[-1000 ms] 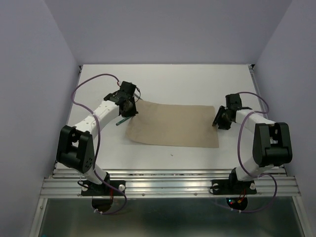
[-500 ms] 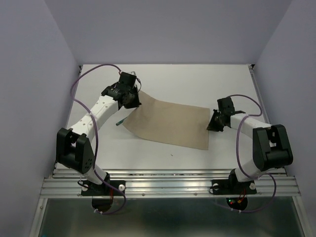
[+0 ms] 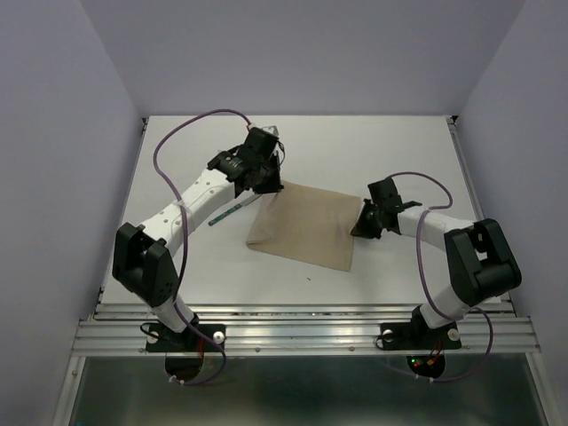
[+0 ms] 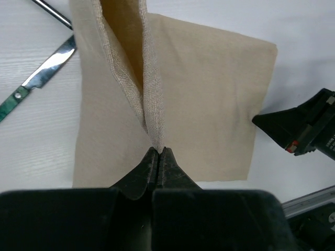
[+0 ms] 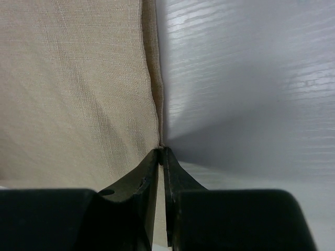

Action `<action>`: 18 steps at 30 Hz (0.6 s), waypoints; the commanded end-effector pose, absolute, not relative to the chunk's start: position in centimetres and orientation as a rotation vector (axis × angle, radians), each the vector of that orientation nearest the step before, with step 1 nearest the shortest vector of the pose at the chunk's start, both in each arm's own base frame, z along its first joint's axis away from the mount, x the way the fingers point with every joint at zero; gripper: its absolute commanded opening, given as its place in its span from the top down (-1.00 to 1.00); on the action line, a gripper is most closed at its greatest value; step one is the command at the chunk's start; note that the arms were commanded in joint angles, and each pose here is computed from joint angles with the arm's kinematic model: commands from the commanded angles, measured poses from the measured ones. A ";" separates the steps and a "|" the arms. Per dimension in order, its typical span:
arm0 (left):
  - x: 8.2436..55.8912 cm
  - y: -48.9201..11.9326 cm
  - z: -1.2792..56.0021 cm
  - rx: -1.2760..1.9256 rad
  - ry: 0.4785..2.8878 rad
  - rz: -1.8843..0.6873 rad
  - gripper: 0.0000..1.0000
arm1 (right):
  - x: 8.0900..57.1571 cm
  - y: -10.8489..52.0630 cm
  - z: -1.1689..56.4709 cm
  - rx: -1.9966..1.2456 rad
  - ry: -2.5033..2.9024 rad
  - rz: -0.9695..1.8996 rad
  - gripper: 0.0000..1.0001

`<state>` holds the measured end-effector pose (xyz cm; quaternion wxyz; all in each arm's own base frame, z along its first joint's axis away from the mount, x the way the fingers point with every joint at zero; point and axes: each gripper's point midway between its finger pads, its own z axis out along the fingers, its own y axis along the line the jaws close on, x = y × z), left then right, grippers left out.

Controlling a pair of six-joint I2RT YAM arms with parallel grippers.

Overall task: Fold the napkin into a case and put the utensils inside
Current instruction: Fold the rectangle-folded napkin at the center of the board.

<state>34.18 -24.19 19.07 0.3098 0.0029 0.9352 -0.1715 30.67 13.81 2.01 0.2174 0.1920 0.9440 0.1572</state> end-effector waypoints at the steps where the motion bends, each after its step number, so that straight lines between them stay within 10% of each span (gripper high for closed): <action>1: 33.9 -27.5 20.1 0.045 2.460 -0.555 1.00 | 31.8 15.7 1.8 0.535 2.604 0.455 0.73; 18: 33.0 -36.3 15.0 0.206 2.567 -0.689 1.00 | 33.1 17.9 0.9 0.559 2.608 0.511 0.73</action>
